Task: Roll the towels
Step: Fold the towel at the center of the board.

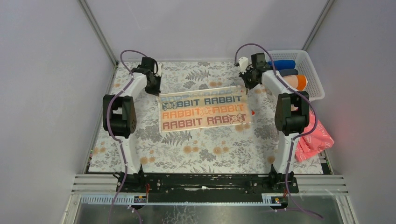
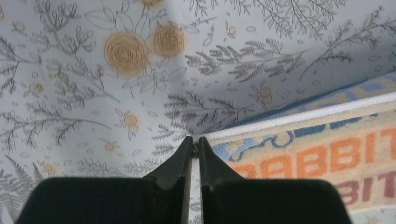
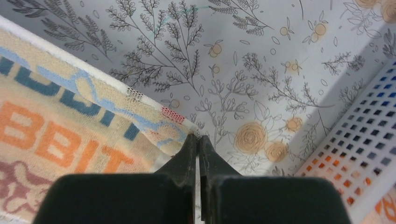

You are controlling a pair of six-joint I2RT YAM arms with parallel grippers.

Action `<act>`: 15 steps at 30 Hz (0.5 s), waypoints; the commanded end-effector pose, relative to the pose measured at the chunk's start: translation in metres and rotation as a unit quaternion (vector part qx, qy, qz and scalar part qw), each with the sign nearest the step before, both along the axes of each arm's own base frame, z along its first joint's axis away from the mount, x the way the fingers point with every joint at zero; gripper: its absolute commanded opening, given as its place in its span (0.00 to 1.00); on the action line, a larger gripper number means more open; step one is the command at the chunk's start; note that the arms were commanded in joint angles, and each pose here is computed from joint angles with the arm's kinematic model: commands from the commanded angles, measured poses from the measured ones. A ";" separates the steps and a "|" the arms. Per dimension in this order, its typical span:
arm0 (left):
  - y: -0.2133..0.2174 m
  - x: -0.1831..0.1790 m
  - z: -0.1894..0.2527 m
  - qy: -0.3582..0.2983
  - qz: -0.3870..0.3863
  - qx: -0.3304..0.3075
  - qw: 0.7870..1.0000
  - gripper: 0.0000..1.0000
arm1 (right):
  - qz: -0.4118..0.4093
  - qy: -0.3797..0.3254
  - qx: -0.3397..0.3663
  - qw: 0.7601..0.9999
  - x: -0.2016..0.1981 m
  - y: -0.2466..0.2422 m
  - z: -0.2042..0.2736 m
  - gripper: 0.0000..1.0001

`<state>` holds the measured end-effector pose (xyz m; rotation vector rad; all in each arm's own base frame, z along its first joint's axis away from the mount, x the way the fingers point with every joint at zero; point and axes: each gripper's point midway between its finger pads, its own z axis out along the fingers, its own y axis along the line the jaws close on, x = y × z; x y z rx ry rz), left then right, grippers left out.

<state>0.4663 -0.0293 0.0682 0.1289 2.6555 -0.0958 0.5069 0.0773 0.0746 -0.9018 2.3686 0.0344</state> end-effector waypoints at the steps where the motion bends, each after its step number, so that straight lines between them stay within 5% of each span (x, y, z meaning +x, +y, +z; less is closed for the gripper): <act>1: 0.016 -0.005 0.021 -0.038 0.039 0.019 0.998 0.00 | -0.049 -0.071 -0.006 0.996 0.004 -0.023 0.043 0.00; 15: 0.007 -0.074 0.019 -0.012 0.112 0.058 0.992 0.00 | -0.134 -0.086 0.064 0.985 -0.063 -0.022 0.047 0.04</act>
